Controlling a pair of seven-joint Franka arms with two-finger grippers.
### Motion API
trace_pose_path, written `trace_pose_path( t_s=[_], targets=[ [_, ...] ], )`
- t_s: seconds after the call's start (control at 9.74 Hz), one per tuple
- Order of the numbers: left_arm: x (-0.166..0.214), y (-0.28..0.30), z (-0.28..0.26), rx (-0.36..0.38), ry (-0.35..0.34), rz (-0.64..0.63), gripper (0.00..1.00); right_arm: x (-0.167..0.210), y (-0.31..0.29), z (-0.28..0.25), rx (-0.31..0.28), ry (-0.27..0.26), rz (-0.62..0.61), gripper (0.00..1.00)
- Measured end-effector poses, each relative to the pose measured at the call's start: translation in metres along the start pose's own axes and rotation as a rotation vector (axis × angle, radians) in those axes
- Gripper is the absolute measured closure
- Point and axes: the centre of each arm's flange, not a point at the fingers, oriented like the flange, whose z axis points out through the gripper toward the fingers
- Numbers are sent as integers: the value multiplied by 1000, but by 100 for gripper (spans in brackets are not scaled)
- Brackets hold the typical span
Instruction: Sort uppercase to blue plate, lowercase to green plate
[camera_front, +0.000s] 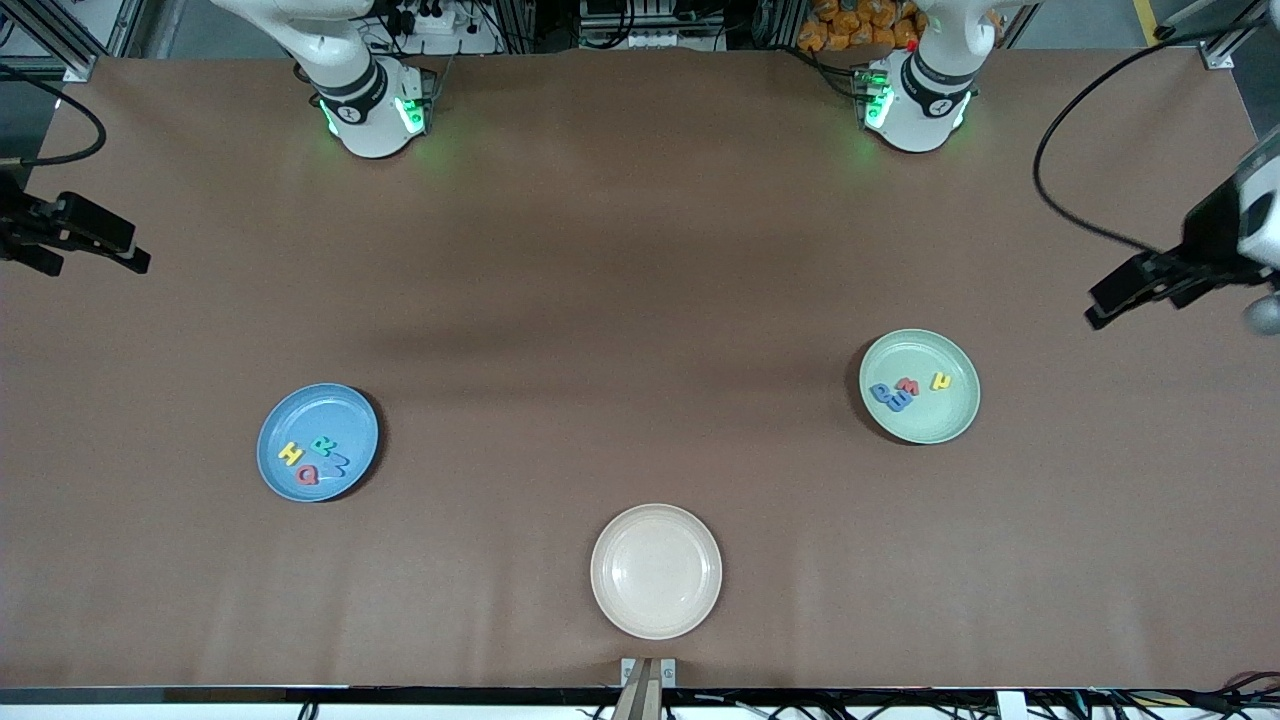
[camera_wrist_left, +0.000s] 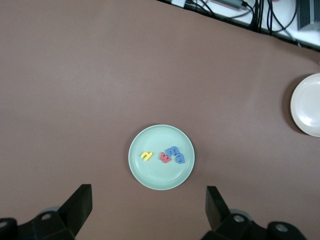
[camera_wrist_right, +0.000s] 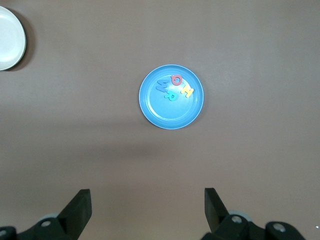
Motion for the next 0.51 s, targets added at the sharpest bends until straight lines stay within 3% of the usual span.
trace_pose_path(
  t_s=[0.31,0.51],
  targets=[
    [-12,-8,-15,7,-24,2,0,0,0,0,0,0,0,0],
    [-13,-8,-9,9,-39,100,0,0,0,0,0,0,0,0]
  ],
)
